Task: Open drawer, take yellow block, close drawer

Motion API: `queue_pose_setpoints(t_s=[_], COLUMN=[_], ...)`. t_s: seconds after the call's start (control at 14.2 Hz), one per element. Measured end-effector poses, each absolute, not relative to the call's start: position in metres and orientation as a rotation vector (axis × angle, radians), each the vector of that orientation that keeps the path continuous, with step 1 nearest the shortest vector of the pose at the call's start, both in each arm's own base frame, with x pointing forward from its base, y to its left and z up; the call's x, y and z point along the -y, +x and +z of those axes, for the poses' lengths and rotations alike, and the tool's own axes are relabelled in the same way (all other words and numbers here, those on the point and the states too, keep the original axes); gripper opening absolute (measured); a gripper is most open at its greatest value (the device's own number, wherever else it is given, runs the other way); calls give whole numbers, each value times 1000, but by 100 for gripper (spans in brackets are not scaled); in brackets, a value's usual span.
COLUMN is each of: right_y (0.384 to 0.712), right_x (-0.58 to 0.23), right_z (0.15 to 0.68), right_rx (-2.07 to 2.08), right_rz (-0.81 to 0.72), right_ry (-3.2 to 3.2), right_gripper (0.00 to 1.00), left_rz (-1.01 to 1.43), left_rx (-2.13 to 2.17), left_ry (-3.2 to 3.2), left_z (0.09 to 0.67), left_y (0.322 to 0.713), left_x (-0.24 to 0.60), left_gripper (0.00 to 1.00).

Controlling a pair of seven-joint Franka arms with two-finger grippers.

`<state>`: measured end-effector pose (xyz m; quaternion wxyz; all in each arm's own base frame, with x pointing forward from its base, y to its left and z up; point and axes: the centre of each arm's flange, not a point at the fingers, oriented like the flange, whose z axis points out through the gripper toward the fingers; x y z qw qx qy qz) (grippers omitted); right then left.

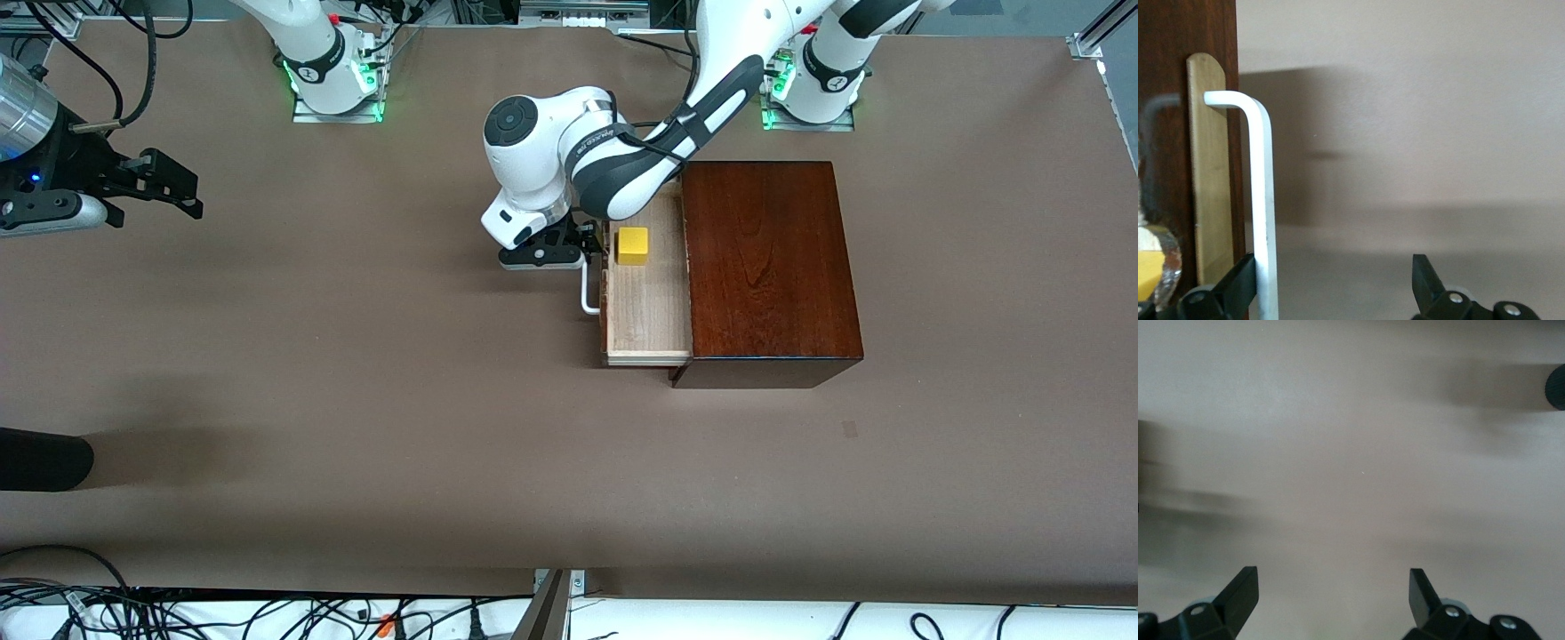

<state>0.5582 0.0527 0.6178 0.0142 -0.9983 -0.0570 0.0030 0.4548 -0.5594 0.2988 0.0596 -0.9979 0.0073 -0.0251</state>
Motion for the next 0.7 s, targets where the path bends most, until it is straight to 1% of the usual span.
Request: queue_pose_setpoints(t_s=[0.21, 0.35, 0.49, 0.7], right_y=[558, 558, 558, 558], right_x=[-53, -53, -53, -53], right_z=[618, 618, 618, 618], right_rx=[177, 177, 177, 179], right_rz=[10, 10, 10, 9], right_ry=[-3108, -3108, -3108, -3108], right_gripper=[100, 100, 100, 100], left_rz=[-30, 44, 121, 183], left_rx=[6, 7, 16, 5], left_ry=[-3038, -3056, -3080, -3121], left_z=[328, 365, 418, 509], left_y=[476, 498, 518, 538], left_x=[545, 517, 476, 394], left_gripper=[100, 100, 100, 100])
